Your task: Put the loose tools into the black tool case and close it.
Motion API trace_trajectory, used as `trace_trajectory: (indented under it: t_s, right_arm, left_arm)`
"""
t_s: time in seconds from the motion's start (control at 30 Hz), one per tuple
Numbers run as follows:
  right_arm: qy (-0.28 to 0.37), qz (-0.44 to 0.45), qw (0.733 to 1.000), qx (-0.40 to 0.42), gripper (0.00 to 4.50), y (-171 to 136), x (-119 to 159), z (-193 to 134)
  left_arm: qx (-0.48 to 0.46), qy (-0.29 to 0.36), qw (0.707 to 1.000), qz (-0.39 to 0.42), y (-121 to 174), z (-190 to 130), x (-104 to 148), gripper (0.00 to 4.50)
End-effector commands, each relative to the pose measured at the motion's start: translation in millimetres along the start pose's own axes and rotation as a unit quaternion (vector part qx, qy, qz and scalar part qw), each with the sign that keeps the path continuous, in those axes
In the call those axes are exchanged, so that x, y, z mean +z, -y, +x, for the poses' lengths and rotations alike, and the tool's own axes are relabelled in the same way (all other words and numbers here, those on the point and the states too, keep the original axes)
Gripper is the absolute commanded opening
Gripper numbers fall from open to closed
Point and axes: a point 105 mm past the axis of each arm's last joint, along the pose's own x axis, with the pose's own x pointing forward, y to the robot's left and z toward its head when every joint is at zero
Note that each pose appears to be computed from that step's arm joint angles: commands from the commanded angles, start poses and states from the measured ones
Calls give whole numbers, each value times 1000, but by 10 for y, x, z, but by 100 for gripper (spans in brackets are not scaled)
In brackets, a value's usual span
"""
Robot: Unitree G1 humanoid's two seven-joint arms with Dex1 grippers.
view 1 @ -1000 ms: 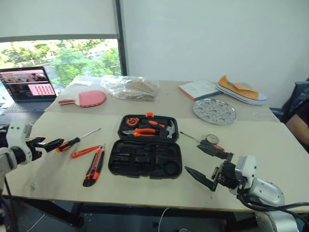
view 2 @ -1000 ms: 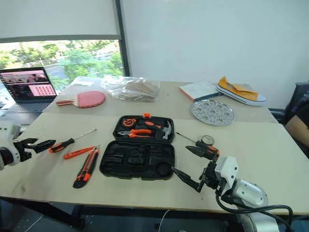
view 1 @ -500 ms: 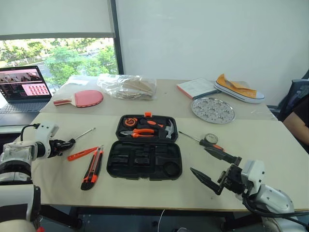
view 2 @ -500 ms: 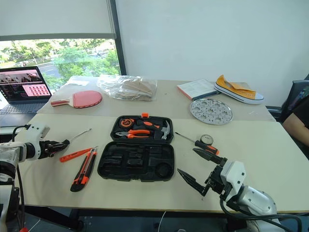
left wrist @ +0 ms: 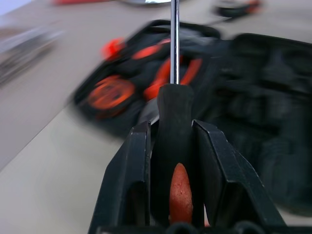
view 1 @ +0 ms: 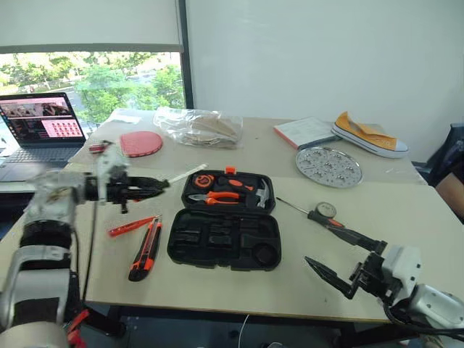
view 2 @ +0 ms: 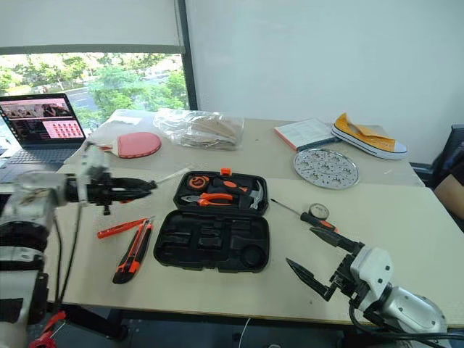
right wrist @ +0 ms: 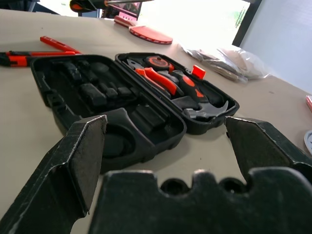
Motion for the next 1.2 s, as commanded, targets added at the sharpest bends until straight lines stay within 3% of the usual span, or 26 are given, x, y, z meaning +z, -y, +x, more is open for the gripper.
trace_trajectory:
  t_s: [0.03,0.23,0.53,0.97,1.03,1.2]
  right_arm:
    - [12,-16,1000,-5,450,43,70,-41]
    - [18,-12,1000,-12,450,-15,92,-32]
    - [18,-10,1000,-21,450,-42,82,-41]
    - [20,0,1000,-8,450,-80,58,-1]
    - [19,2,1000,-5,450,-89,49,10]
    - [16,8,1000,-2,450,-109,31,-8]
  left_arm:
    - [-39,-32,998,41,96,288,115,85]
    - [-47,-142,986,77,142,580,-239,85]
    - [-19,-187,980,70,76,592,-389,85]
    - [-18,-204,974,100,47,670,-359,85]
    - [-23,-199,973,112,58,691,-349,186]
    - [0,-92,988,127,51,699,-64,344]
